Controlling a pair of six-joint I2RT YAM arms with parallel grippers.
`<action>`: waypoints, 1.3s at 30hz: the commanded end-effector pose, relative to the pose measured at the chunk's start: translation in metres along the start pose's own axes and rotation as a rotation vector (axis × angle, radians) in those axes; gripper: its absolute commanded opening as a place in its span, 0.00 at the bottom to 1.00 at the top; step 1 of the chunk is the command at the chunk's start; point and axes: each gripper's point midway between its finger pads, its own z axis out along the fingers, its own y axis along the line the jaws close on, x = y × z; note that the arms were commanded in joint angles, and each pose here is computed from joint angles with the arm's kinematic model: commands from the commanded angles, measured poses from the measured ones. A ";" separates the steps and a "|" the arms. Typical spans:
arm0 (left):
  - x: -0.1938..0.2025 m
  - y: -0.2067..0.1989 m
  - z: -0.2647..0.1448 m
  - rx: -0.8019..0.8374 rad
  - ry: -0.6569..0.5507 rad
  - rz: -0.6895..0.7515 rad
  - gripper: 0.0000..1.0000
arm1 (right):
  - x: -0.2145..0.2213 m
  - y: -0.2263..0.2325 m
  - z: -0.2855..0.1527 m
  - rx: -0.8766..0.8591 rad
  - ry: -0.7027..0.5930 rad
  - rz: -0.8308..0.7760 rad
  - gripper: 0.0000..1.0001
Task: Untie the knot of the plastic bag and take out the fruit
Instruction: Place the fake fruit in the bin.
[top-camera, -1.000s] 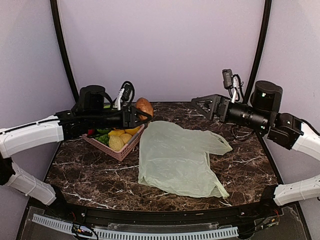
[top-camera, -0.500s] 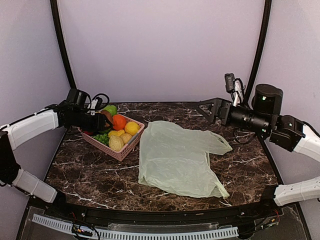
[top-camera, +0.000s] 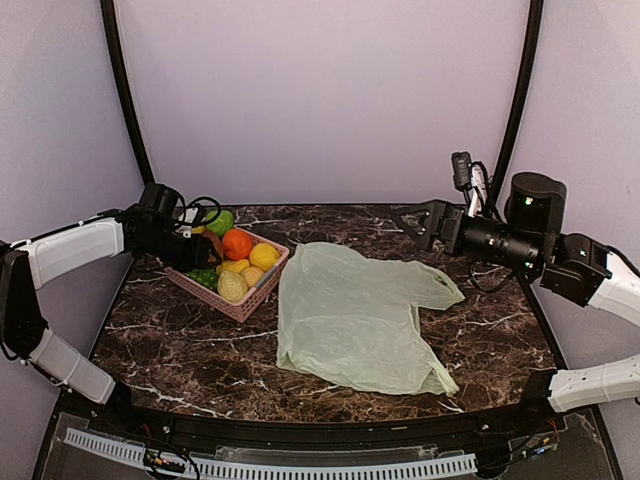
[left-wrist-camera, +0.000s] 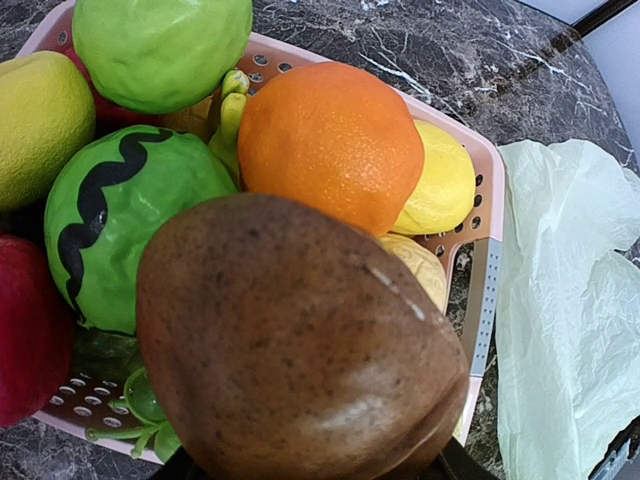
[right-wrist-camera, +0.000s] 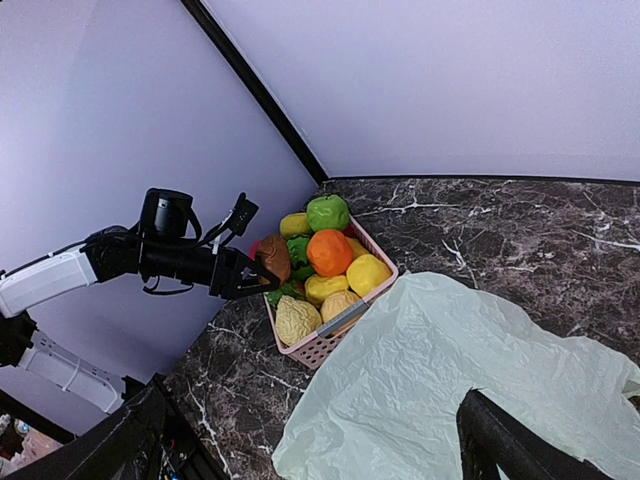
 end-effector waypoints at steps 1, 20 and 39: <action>-0.004 0.003 0.004 -0.001 -0.015 -0.008 0.42 | 0.001 0.001 -0.002 -0.003 -0.006 0.017 0.99; -0.015 0.000 0.016 0.032 -0.046 -0.046 0.75 | 0.007 -0.004 -0.003 0.011 0.007 0.034 0.99; -0.032 -0.002 -0.035 0.009 -0.200 -0.026 0.85 | 0.012 -0.024 0.007 0.107 0.048 -0.039 0.99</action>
